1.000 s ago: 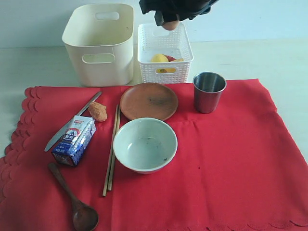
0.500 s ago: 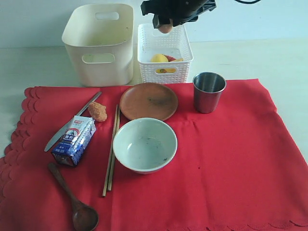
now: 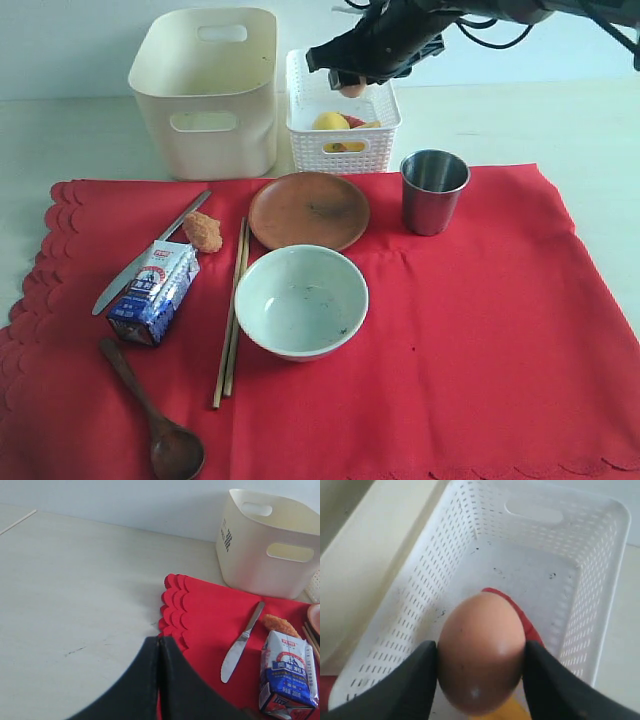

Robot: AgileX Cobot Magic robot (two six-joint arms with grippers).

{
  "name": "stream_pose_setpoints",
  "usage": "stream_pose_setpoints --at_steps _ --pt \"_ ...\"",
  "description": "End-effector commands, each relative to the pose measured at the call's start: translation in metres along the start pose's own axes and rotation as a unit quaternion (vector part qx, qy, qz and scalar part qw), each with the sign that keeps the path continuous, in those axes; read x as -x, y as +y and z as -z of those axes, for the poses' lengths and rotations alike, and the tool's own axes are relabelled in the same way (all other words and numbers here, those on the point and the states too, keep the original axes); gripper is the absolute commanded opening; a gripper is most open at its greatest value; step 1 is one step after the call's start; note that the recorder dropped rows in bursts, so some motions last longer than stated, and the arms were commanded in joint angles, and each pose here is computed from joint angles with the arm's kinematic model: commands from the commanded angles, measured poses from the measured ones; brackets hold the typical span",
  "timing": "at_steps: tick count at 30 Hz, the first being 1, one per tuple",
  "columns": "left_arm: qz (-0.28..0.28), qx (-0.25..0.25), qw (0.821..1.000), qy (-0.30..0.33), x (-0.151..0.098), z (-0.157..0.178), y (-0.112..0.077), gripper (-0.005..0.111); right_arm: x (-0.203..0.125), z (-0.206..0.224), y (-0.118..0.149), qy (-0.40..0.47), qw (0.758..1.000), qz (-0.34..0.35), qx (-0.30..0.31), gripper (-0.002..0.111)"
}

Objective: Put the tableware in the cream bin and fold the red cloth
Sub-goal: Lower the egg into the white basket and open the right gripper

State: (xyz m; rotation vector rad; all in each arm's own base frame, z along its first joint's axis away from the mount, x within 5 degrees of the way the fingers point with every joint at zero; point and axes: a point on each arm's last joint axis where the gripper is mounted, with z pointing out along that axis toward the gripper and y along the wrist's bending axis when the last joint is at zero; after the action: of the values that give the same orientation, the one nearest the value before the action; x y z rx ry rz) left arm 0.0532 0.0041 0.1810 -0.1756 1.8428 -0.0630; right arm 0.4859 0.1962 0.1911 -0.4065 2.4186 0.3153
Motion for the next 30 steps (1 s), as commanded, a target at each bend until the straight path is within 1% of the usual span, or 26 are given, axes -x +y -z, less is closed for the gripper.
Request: stream_pose_setpoints --at_steps 1,5,7,10,16,20,22,24,30 --pt "-0.005 -0.003 1.0 -0.004 0.0 0.0 0.0 0.0 0.002 -0.009 -0.005 -0.023 1.0 0.006 -0.006 0.0" --pt "-0.005 -0.003 1.0 -0.004 0.0 0.0 0.0 0.0 -0.004 -0.019 -0.006 -0.017 1.0 0.004 -0.007 0.002" --pt "-0.005 -0.003 1.0 -0.004 0.0 0.0 0.0 0.0 -0.007 -0.023 -0.007 -0.014 1.0 0.003 -0.007 0.007" --pt "-0.005 -0.003 1.0 -0.004 0.0 0.0 0.0 0.0 -0.012 -0.03 -0.008 -0.005 1.0 0.003 -0.008 0.017" --pt "-0.005 -0.003 1.0 -0.004 0.0 0.0 0.0 0.0 -0.016 -0.034 -0.011 0.005 0.999 0.029 -0.024 0.046" --pt "-0.005 -0.003 1.0 -0.004 0.0 0.0 0.0 0.0 -0.015 -0.033 -0.012 0.004 0.999 0.035 -0.028 0.069" --pt "-0.005 -0.003 1.0 -0.004 0.0 0.0 0.0 0.0 -0.014 -0.031 -0.012 0.003 0.999 0.036 -0.027 0.075" --pt "-0.005 -0.003 1.0 -0.004 0.0 0.0 0.0 0.0 -0.012 -0.028 -0.011 0.001 0.999 0.036 -0.027 0.077" --pt "-0.005 -0.003 1.0 -0.004 0.0 0.0 0.0 0.0 0.002 -0.008 -0.008 -0.023 0.999 0.037 -0.027 0.077"
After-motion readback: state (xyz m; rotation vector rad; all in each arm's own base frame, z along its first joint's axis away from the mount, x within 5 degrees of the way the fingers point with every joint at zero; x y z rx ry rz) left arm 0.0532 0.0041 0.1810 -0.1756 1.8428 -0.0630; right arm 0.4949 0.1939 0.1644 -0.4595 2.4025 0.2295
